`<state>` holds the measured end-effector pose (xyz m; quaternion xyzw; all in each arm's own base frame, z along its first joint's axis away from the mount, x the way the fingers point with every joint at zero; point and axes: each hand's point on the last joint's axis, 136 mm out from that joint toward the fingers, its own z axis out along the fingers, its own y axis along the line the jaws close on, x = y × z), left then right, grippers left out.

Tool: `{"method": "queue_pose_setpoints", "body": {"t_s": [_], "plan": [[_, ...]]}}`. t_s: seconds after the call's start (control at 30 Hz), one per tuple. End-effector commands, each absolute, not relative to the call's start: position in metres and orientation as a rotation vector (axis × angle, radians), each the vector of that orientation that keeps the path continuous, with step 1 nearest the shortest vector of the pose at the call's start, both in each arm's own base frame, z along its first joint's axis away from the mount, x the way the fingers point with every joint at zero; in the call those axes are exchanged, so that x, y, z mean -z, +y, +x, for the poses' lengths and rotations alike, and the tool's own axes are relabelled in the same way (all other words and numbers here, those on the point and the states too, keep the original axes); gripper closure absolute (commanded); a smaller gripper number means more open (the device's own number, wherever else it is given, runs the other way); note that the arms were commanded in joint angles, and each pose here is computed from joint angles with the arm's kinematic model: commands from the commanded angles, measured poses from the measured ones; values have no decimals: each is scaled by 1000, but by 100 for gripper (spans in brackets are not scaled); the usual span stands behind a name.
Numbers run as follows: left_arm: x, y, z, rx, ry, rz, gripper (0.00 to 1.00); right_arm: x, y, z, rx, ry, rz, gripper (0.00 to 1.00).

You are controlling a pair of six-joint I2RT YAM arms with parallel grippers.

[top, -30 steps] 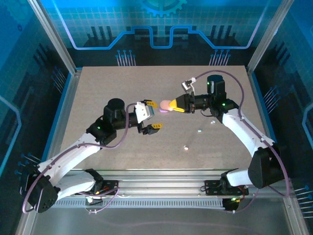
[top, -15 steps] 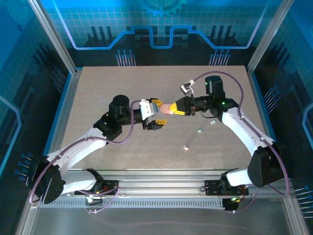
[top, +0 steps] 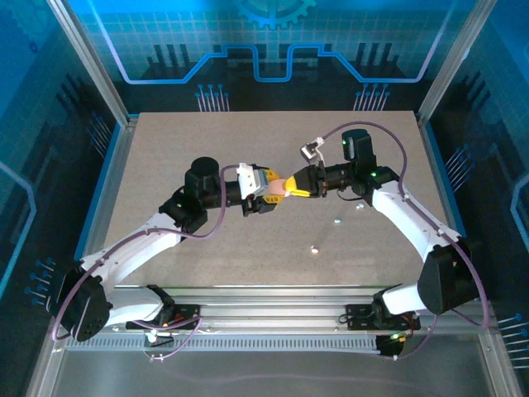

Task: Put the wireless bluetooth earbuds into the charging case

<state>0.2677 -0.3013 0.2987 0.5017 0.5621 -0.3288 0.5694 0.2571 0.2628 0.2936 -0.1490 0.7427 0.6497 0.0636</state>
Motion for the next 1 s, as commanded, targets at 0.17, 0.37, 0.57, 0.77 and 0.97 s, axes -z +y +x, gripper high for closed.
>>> {"method": "queue_pose_setpoints", "body": {"t_s": [0.17,0.37,0.57,0.77,0.97], "plan": [[-305,-303,264,770,1316,1231,64,-299,266,258,-1908,2263,-457,77],[-304,-304,267,745,1369,1234,68,-293,258,259,-1756,2329,-397,64],[-306,-308,264,749,1390,1257,68,-290,259,257,-1681,2372,-395,61],[-311,-313,263,752,1383,1268,68,-288,267,254,-1667,2401,-418,61],[-310,-312,265,726,1395,1266,62,-288,268,253,-1686,2399,-423,80]]}}
